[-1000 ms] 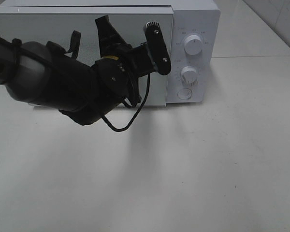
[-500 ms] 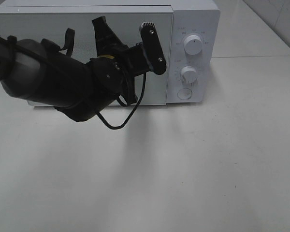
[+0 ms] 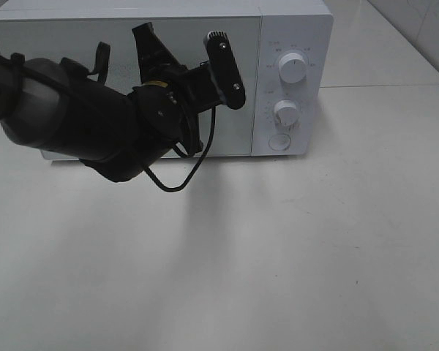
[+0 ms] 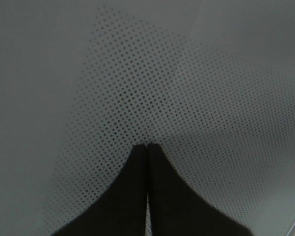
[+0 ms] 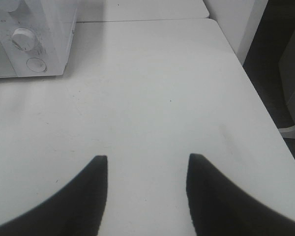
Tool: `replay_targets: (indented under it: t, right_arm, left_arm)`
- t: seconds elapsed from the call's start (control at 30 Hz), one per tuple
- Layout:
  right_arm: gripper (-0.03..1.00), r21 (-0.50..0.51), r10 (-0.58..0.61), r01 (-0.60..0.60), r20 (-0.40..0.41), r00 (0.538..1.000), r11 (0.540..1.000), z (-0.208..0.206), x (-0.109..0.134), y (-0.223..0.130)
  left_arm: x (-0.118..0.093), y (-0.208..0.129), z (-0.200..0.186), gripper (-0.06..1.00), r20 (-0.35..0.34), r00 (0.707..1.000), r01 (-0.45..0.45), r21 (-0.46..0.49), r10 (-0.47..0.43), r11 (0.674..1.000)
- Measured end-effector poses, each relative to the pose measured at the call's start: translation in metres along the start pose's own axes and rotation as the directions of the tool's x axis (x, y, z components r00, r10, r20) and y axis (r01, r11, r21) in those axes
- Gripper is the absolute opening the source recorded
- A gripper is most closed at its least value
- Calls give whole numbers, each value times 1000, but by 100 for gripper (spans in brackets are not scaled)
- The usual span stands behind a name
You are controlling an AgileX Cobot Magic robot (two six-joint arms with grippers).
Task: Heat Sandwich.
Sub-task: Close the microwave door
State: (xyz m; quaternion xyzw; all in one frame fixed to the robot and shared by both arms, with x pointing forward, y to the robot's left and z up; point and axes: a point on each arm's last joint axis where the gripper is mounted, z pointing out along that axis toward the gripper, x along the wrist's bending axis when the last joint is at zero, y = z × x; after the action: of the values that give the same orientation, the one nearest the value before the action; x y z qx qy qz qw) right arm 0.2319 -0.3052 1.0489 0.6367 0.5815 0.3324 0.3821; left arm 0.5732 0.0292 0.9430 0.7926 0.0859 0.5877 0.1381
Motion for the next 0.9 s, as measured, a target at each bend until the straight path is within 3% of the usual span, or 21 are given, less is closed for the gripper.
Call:
replay_targets:
  t: [0.2,0.3,0.33,0.5,0.6,0.63,0.67,0.77,0.8,0.83,0.9]
  right_arm:
    - [51,0,0,0,0,1000,1000,0,0,0]
    - [51,0,0,0,0,1000,1000,0,0,0]
    - [51,0,0,0,0,1000,1000,0,0,0]
    - [51,0,0,0,0,1000,1000,0,0,0]
    - [51,0,0,0,0,1000,1000,0,0,0]
    - [51,0,0,0,0,1000,1000,0,0,0]
    - [51,0,0,0,0,1000,1000,0,0,0]
    - [51,0,0,0,0,1000,1000,0,0,0]
    - [51,0,0,0,1,1000,1000,0,0,0]
    - [51,0,0,0,1,1000,1000,0,0,0]
    - [51,0,0,0,1,1000,1000,0,0,0]
  left_arm:
    - [-1,1,-3,0,-11,999,52,20,-52,998]
    - [-1,0,-6,0,-22,986,169,72,-167,983]
    - [2,-2,-10,0,-18,969,246,105,-246,964]
    - [9,-2,-15,0,-12,938,345,136,-347,929]
    - [20,2,-24,0,17,873,480,156,-488,863]
    - [26,3,-29,0,32,834,539,162,-550,827]
    - [26,3,-29,0,32,834,539,162,-550,827]
    - [37,7,-37,0,49,774,617,163,-631,770]
    - [45,10,-44,0,65,723,673,161,-688,722]
    - [45,10,-44,0,65,723,673,161,-688,722]
    - [52,13,-50,0,93,661,728,163,-745,666]
